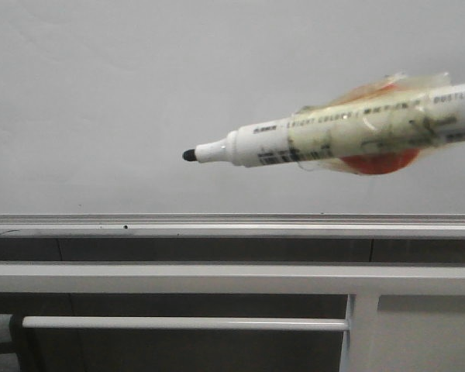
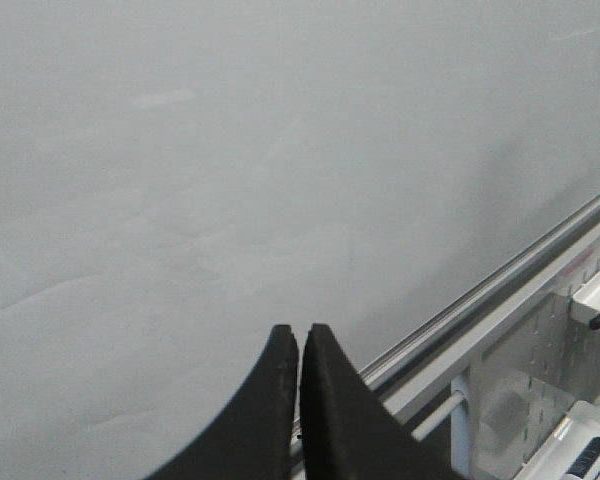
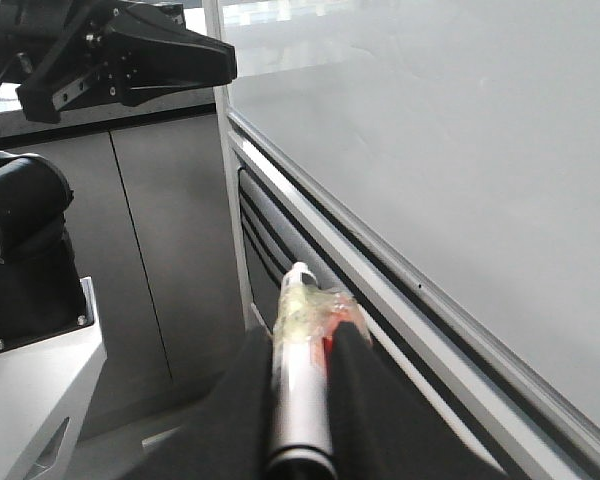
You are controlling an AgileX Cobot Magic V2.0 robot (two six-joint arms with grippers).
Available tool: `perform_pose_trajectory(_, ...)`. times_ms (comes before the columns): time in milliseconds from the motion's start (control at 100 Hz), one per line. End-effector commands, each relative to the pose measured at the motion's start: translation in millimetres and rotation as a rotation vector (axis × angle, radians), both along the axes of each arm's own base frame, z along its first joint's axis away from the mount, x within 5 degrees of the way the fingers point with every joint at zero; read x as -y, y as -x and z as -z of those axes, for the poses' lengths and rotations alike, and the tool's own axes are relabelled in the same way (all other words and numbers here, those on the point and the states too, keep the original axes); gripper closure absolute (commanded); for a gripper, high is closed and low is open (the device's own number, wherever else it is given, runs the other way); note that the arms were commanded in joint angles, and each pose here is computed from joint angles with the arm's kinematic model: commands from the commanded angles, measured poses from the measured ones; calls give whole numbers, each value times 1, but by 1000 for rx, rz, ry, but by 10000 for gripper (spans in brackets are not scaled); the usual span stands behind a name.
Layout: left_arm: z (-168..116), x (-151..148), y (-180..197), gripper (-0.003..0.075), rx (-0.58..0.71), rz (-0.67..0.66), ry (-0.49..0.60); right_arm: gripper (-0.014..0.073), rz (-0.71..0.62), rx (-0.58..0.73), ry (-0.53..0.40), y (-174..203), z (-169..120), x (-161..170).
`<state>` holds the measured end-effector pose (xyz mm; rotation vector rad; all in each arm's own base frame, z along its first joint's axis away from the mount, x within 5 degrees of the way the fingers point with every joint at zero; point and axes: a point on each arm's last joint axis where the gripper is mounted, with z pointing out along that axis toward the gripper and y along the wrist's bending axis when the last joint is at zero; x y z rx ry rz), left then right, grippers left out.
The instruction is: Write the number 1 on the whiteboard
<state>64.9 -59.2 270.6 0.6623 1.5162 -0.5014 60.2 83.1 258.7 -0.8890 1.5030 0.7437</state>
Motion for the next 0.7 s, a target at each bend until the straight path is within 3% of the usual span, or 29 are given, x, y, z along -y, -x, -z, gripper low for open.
perform_pose_trajectory(0,-13,-2,-2,741,52,-28,67,638,9,14,-44,-1,-11,0)
perform_pose_trajectory(210,-15,-2,-2,741,85,-30,51,638,84,24,-29,-7,-10,4)
perform_pose_trajectory(530,-15,-2,-2,741,101,-30,40,639,53,41,-41,-5,-15,2)
perform_pose_trajectory(690,-15,-2,-2,741,101,-30,40,639,124,78,-13,-11,-15,6)
